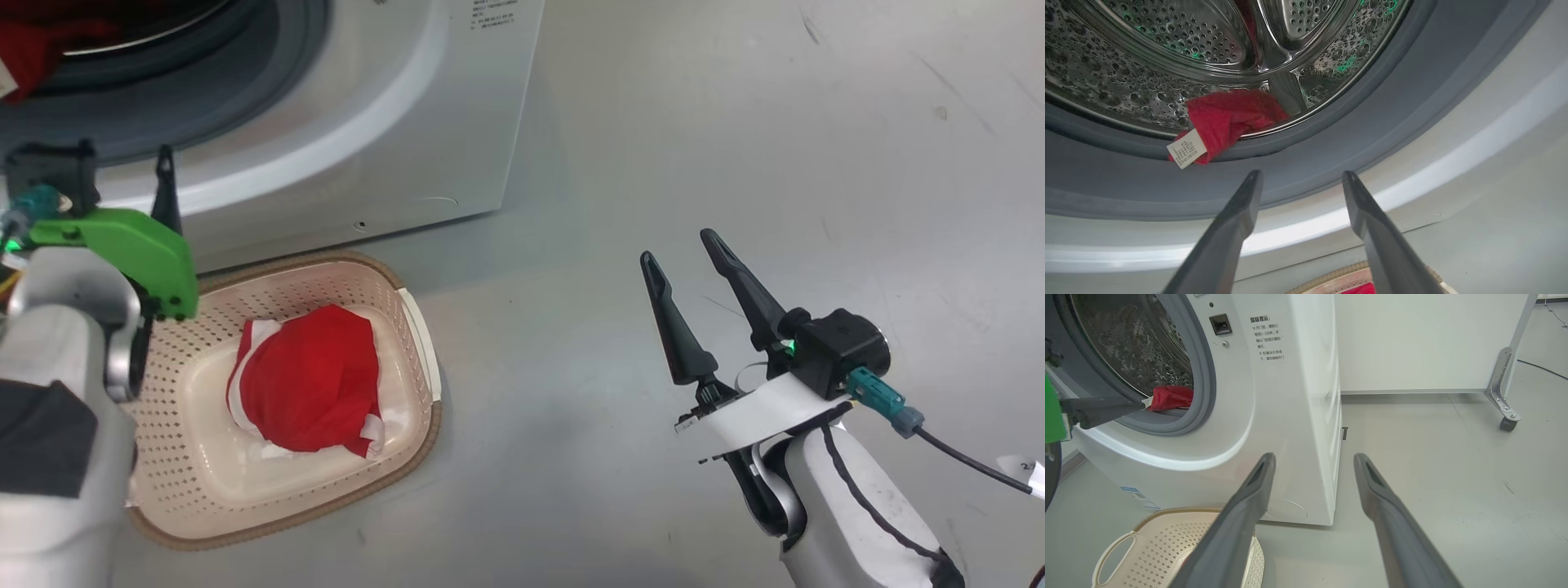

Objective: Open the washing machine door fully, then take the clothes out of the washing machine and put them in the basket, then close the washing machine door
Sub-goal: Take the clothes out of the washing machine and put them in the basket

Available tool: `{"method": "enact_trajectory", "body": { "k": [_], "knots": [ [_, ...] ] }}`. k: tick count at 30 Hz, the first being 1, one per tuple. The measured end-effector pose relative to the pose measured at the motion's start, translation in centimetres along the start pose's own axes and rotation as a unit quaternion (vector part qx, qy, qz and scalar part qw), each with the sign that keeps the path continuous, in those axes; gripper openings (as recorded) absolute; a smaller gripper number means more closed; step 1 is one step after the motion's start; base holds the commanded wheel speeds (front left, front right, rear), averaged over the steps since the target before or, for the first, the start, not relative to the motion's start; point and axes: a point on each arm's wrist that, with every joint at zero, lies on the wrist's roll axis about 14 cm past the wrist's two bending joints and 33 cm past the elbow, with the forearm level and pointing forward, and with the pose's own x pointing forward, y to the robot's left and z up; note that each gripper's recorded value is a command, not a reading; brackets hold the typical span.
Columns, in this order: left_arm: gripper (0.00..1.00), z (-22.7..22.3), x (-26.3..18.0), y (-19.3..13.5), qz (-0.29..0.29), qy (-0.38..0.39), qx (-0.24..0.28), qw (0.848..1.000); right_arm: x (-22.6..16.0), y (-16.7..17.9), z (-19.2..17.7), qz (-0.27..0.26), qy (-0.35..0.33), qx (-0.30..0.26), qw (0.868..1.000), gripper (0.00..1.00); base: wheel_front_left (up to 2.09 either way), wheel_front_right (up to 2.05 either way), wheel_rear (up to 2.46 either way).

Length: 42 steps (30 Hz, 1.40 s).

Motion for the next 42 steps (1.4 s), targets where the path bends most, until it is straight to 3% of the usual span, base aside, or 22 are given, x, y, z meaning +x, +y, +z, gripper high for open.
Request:
{"method": "enact_trajectory", "body": {
  "k": [9,21,42],
  "knots": [
    [1.00,2.8,6.2,3.4,0.026,-0.020,0.027,0.999,2.2,-1.5,-0.9,-0.012,0.007,0.019,1.000,1.00,0.00,0.00,0.00],
    [1.00,2.9,12.0,6.3,0.055,-0.001,0.052,0.997,2.3,-5.1,-2.2,-0.067,0.026,0.018,0.997,1.00,0.00,0.00,0.00],
    [1.00,-1.8,15.5,8.3,0.068,0.125,0.037,0.989,2.6,-6.9,-3.5,-0.092,0.044,0.007,0.995,1.00,0.00,0.00,0.00]
  ]
}}
